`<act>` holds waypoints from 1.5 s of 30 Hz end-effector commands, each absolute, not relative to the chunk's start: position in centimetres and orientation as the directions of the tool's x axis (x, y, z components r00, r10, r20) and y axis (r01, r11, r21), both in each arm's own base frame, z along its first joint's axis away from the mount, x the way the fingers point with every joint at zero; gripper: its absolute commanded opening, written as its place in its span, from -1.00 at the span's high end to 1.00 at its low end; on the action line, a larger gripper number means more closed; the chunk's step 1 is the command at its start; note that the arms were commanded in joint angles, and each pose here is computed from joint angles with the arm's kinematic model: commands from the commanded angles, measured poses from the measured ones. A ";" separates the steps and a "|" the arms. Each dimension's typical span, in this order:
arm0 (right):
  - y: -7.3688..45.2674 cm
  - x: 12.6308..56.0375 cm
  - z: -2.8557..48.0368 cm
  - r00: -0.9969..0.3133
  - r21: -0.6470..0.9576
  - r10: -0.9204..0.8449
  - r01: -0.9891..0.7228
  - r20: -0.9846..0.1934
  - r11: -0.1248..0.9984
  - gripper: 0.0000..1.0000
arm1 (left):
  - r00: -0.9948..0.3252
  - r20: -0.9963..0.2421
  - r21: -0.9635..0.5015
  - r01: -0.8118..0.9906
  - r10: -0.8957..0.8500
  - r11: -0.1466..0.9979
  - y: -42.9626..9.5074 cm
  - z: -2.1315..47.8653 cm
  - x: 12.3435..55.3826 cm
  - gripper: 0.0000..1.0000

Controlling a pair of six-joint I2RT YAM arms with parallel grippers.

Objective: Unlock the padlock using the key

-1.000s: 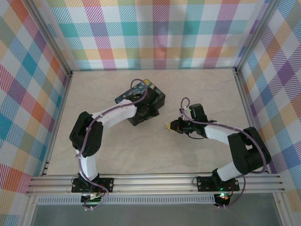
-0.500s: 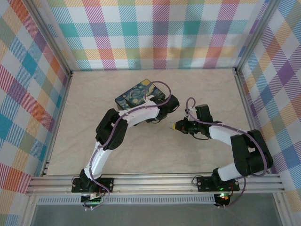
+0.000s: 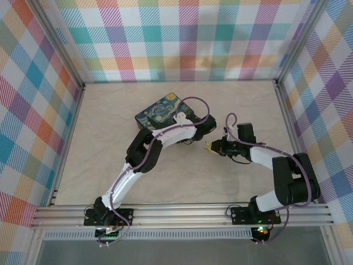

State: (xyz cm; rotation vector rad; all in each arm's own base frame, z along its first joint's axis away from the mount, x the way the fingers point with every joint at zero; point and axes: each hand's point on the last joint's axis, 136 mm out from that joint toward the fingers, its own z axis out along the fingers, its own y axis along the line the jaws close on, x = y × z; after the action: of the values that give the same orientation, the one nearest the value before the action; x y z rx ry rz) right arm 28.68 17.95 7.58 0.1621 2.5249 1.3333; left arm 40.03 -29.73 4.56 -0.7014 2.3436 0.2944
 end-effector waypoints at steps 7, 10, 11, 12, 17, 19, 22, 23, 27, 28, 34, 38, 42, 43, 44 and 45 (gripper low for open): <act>18.1 29.0 7.6 -0.958 0.842 0.198 -0.071 -0.206 0.535 1.00 | -0.598 -0.709 0.067 -0.586 -0.375 0.808 -29.0 3.7 40.1 -0.18; 18.0 29.0 7.6 -0.958 0.842 0.196 -0.077 -0.211 0.533 1.00 | -0.591 -0.724 0.077 -0.581 -0.355 0.810 -28.7 3.8 40.3 -0.13; 18.0 29.0 7.5 -0.957 0.842 0.197 -0.076 -0.212 0.534 1.00 | -0.588 -0.731 0.079 -0.577 -0.346 0.813 -28.7 4.0 40.5 -0.12; 18.0 29.0 7.4 -0.957 0.842 0.197 -0.077 -0.212 0.533 1.00 | -0.584 -0.738 0.082 -0.574 -0.338 0.815 -28.6 4.1 40.5 -0.10; 18.0 28.8 7.1 -0.960 0.847 0.194 -0.069 -0.199 0.527 1.00 | -0.570 -0.757 0.090 -0.575 -0.319 0.813 -28.3 4.1 40.8 0.03; 17.8 28.6 6.9 -0.961 0.846 0.196 -0.065 -0.196 0.529 1.00 | -0.572 -0.759 0.098 -0.573 -0.311 0.813 -28.1 4.0 40.7 0.07; 17.7 28.3 6.7 -0.961 0.846 0.197 -0.062 -0.194 0.530 1.00 | -0.572 -0.765 0.116 -0.573 -0.295 0.811 -27.6 4.0 40.4 0.12; 17.7 28.2 6.7 -0.962 0.846 0.198 -0.059 -0.191 0.529 1.00 | -0.573 -0.766 0.118 -0.573 -0.293 0.811 -27.4 3.9 40.3 0.14; 17.7 28.0 6.7 -0.962 0.849 0.199 -0.056 -0.186 0.525 1.00 | -0.578 -0.764 0.126 -0.570 -0.287 0.812 -26.7 3.4 40.0 0.34; 17.7 28.0 6.8 -0.962 0.850 0.197 -0.059 -0.188 0.524 1.00 | -0.578 -0.766 0.132 -0.569 -0.281 0.811 -26.4 3.2 40.0 0.39; 17.6 27.7 7.1 -0.961 0.848 0.197 -0.063 -0.194 0.527 1.00 | -0.562 -0.789 0.141 -0.559 -0.248 0.817 -25.4 3.8 39.9 0.50; 17.7 27.7 7.2 -0.961 0.850 0.199 -0.063 -0.193 0.523 1.00 | -0.559 -0.796 0.149 -0.550 -0.230 0.822 -25.3 4.1 40.0 0.57; 17.7 27.6 7.3 -0.962 0.853 0.200 -0.058 -0.186 0.518 1.00 | -0.565 -0.789 0.140 -0.547 -0.240 0.825 -25.1 4.5 39.9 0.67; 17.7 27.6 7.3 -0.962 0.853 0.200 -0.057 -0.185 0.519 1.00 | -0.574 -0.783 0.136 -0.534 -0.239 0.835 -25.3 4.7 39.9 0.67; 17.7 27.5 7.3 -0.963 0.852 0.199 -0.055 -0.184 0.520 1.00 | -0.588 -0.773 0.132 -0.515 -0.237 0.847 -25.5 4.9 39.8 0.68; 17.7 27.4 7.4 -0.963 0.852 0.198 -0.055 -0.183 0.521 1.00 | -0.603 -0.764 0.135 -0.501 -0.232 0.855 -25.6 5.1 39.6 0.69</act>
State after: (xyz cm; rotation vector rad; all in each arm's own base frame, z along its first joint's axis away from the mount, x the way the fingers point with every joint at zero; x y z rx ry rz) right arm 28.02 17.68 6.82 0.1514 2.5206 1.3905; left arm 39.62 -25.57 2.91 -0.5555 2.2046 0.4764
